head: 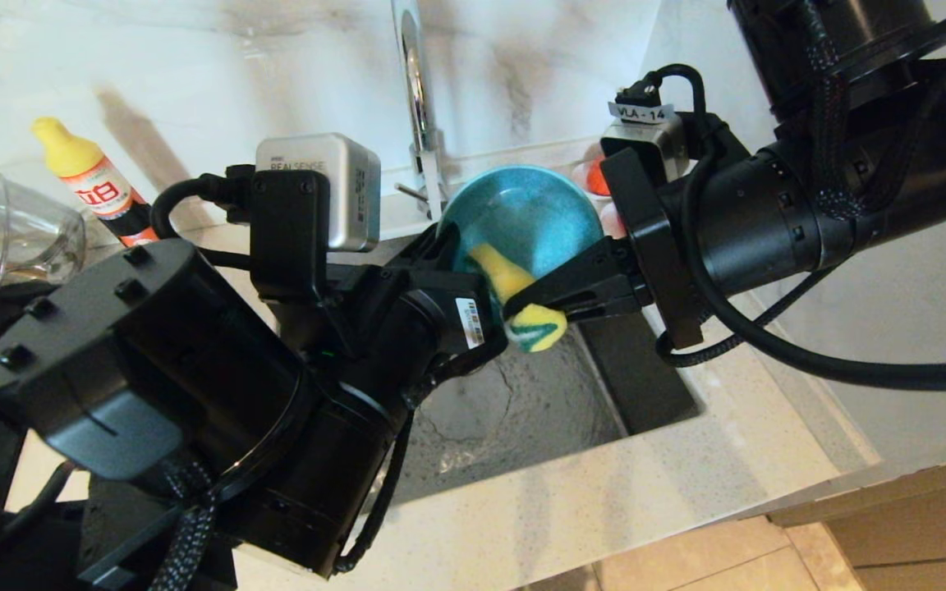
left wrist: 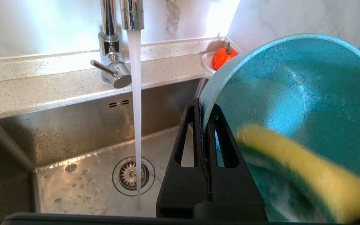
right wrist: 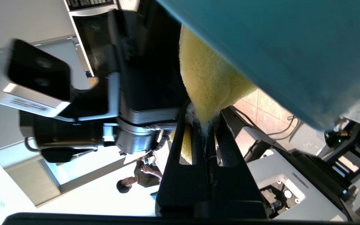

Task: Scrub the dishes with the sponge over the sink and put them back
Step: Wipe the bowl

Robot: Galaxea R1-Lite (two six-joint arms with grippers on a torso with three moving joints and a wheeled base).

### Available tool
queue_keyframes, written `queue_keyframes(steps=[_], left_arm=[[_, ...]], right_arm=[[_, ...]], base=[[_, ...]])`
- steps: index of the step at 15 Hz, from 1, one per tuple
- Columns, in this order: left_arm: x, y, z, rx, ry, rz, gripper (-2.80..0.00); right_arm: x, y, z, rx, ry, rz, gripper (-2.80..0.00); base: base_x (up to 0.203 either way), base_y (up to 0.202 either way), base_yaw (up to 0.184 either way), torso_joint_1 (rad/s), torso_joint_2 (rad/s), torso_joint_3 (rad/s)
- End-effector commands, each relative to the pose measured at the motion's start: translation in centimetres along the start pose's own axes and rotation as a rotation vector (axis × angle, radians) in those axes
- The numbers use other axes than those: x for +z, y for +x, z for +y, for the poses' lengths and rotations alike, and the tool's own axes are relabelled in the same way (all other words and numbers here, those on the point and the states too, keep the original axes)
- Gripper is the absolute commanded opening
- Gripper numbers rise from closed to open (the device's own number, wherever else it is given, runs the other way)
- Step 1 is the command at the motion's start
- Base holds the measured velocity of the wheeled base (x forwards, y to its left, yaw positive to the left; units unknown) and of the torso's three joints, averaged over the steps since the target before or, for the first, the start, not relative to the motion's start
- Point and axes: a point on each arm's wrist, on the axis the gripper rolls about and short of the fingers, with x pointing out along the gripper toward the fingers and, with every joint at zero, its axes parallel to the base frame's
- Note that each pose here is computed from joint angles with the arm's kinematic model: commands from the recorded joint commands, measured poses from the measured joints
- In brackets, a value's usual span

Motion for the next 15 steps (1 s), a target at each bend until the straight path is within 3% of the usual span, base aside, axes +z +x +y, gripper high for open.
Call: queue_keyframes(steps=[1,6,15], left_arm=[[0.2,-0.1,0.1,0.007,-0.006,-0.009,-2.8],[-0.1,-0.4,0.3,0.003,0.004,0.005,-2.8],[-1.1,-0.5,0.2,-0.003,0.028,0.032,-2.8]], right_arm=[[0.1,-0.4,-0.5,-0.013,0.019,-0.007,-2.8],[1.2,-1.6,-1.2,-0.029,0.033,-0.062,-2.8],[1.2,-3.7,0.4,0.023,-0.024,-0.132,-2.8]], base=[[0.0,0.0,0.0,0.0,0.0,0.0],[0.0,0.0,0.0,0.0,0.0,0.0],[0.0,0.0,0.0,0.0,0.0,0.0]])
